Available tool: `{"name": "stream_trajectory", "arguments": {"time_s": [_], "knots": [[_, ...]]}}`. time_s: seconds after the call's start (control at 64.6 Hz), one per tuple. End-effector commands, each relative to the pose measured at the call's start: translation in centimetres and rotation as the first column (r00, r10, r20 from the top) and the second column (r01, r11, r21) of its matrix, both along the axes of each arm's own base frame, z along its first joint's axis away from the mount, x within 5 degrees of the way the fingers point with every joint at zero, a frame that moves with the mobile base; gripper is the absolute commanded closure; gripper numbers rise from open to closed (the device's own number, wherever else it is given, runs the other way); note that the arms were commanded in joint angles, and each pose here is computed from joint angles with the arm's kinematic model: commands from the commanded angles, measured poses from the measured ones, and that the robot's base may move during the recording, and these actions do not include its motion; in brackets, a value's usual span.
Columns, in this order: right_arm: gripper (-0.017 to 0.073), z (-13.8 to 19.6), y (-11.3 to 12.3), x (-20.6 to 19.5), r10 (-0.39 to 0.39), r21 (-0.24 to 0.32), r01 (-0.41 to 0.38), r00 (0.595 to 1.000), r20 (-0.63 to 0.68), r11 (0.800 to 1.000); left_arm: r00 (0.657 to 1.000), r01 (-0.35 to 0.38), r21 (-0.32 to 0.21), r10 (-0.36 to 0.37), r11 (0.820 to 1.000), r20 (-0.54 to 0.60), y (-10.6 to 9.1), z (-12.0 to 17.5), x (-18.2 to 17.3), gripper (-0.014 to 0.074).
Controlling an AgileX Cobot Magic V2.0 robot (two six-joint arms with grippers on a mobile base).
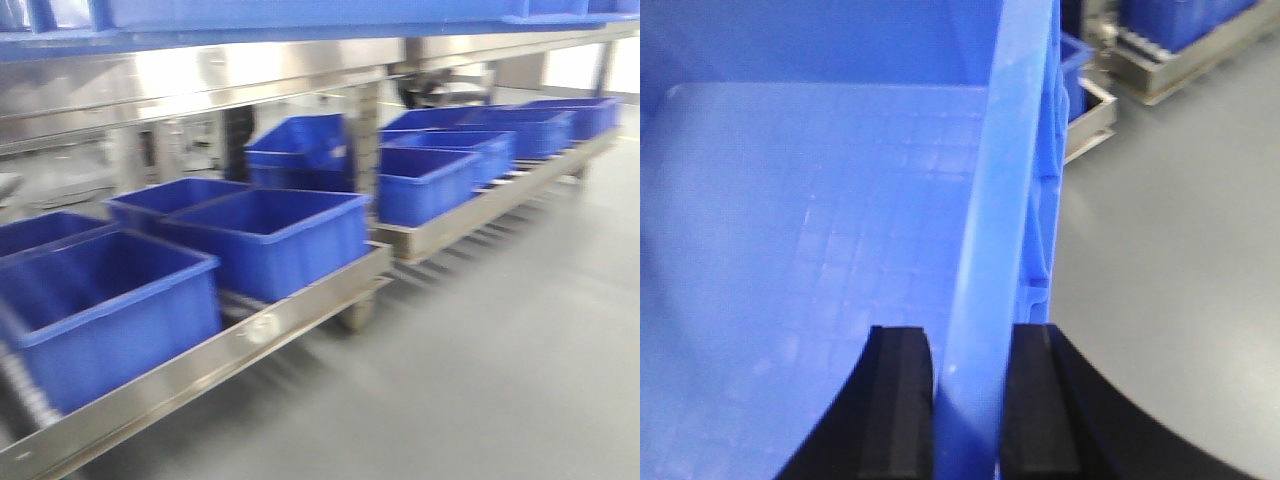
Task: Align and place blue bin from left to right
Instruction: 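Drive the base away from the rack holding the bin in both grippers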
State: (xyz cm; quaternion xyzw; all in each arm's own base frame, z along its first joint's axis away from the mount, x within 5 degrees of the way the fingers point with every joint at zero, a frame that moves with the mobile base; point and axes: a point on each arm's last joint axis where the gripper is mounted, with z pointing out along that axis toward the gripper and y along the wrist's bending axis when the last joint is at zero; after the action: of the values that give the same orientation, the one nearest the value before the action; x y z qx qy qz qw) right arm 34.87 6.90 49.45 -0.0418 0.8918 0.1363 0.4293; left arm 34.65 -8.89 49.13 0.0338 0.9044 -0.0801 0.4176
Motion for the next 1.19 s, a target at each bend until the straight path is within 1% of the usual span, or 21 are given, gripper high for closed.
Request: {"name": "stream_trajectory", "arguments": {"time_s": [0.0,1.177], "knots": [[0.0631,1.94,-0.33,-0.76,-0.011,0.008,0.01,0.992,0.123,1.0,0.994,0.001,-0.014,0.001,1.0,0.112,0.4,1.94,-0.81,0.0705],[0.0631,1.94,-0.33,-0.76,-0.011,0.008,0.01,0.992,0.123,1.0,0.994,0.001,-0.014,0.001,1.0,0.112,0.4,1.94,-0.81,0.0705]]}}
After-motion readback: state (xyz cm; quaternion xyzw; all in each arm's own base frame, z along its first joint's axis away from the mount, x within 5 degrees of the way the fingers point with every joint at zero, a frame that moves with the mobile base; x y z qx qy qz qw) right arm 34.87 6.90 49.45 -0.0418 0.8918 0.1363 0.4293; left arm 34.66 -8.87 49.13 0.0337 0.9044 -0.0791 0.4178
